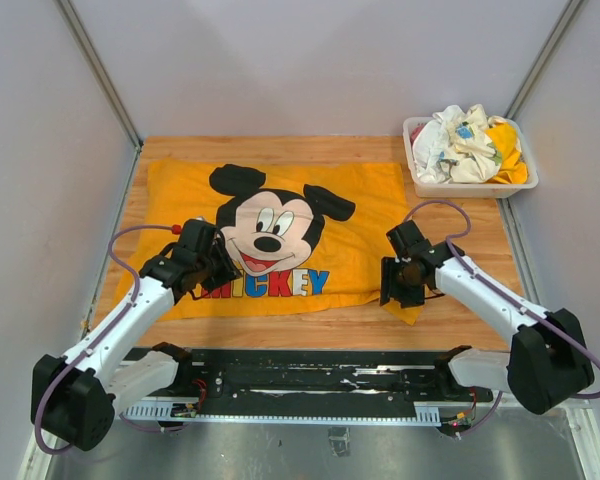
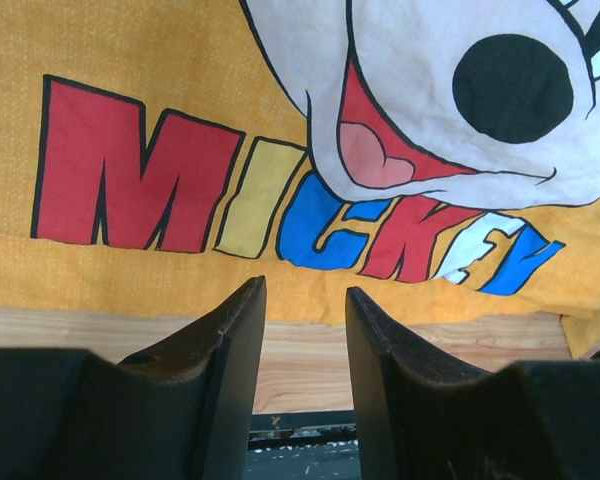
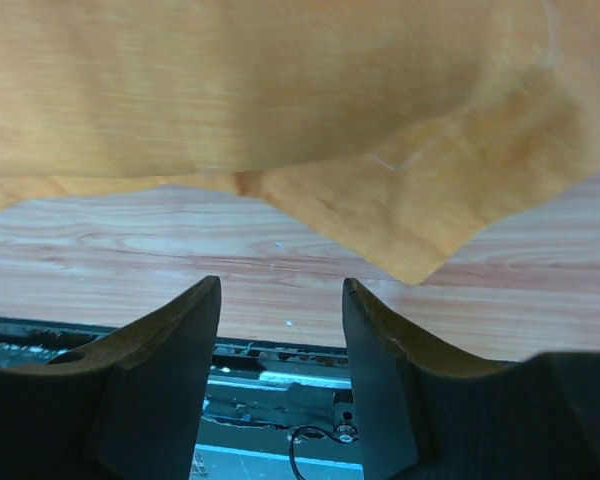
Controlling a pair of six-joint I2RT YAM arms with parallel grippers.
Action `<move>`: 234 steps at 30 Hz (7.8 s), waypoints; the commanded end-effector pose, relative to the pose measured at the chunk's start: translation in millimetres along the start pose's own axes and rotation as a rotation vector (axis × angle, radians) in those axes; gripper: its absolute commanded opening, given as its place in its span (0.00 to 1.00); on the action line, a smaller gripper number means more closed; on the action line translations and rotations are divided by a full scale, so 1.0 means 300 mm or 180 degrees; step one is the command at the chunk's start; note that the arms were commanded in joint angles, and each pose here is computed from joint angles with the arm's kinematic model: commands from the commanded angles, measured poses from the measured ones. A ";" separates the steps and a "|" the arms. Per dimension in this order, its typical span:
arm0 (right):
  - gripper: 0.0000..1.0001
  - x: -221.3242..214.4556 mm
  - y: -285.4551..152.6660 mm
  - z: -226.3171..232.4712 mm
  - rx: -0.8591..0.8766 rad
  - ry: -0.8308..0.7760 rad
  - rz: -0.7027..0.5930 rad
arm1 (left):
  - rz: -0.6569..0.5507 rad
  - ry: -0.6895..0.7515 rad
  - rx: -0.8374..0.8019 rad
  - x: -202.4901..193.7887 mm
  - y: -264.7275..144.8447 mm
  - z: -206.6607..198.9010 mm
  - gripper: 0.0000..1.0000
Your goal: Remove the trousers from the hanger
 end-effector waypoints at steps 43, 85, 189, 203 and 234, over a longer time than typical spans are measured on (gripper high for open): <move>0.55 0.071 -0.049 -0.303 -0.0702 0.1317 -0.0024 | -0.0423 0.0183 -0.0153 0.117 -0.066 -0.114 0.44; 0.62 0.898 0.065 0.532 0.0632 -0.1626 -0.1125 | -0.0898 0.0327 0.0059 0.537 0.227 -0.304 0.47; 0.51 1.054 0.323 0.163 0.0204 -0.0318 -0.1012 | -0.0528 0.0414 0.0488 0.413 0.369 -0.102 0.47; 0.53 1.099 0.333 0.147 0.0200 -0.0381 -0.1070 | -0.0440 0.0171 0.0619 0.303 0.146 -0.002 0.47; 0.54 0.894 0.167 0.256 0.0455 -0.0755 -0.1130 | -0.0237 -0.0679 0.1137 0.033 0.202 0.278 0.42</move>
Point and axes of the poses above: each gripper's point midway between its finger pads, its own y axis out along the fingers, its own z axis along the line the jaws close on, x = y × z, the point moved 4 cm from there along -y, back along the fingers, and after that the axes turned 15 degrees about -y, right-handed, at the moved point
